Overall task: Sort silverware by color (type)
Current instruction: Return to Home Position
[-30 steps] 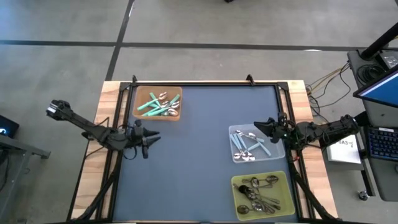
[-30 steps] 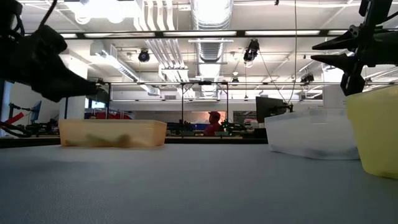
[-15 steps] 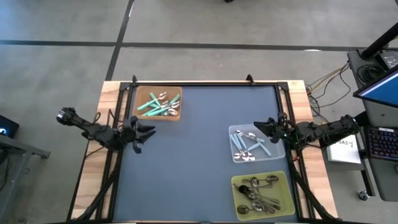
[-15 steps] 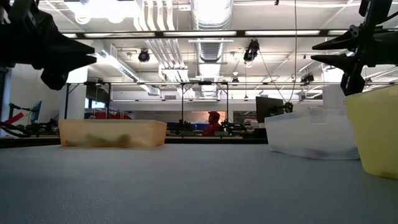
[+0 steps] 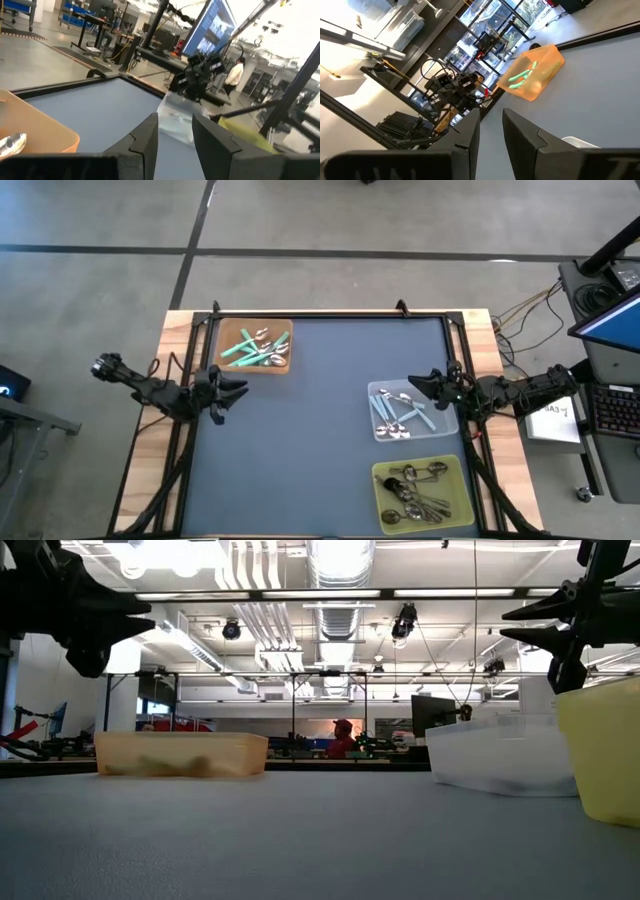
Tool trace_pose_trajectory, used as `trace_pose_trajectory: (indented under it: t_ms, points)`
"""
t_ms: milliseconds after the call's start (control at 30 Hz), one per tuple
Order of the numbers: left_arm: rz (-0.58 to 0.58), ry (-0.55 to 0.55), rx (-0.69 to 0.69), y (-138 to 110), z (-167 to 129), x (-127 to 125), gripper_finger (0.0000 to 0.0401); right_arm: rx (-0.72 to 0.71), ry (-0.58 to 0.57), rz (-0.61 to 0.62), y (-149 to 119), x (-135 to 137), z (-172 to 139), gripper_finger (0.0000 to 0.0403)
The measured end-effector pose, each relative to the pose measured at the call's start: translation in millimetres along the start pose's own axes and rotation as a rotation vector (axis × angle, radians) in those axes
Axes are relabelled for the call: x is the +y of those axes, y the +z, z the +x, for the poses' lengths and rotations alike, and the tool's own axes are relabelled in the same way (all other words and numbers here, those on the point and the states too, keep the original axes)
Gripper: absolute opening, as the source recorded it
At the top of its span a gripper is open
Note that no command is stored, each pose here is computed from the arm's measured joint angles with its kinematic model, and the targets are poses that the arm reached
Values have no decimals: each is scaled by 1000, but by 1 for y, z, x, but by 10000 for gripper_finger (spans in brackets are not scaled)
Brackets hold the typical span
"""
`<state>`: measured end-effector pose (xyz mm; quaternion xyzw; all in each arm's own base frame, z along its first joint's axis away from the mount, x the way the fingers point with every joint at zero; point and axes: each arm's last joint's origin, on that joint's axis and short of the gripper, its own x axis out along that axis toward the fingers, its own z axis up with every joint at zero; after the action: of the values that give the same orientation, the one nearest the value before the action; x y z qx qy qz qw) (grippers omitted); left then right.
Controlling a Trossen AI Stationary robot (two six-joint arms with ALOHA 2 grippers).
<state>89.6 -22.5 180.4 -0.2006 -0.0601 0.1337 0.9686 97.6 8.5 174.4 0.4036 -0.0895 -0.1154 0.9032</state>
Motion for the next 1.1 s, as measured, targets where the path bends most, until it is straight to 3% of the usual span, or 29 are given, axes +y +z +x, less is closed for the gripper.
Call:
trace_pose_trajectory:
  t_ms: [1100]
  points:
    - [11, -15, 9, -5, -2, 2, 103, -1, 0, 0, 0, 0, 0, 75]
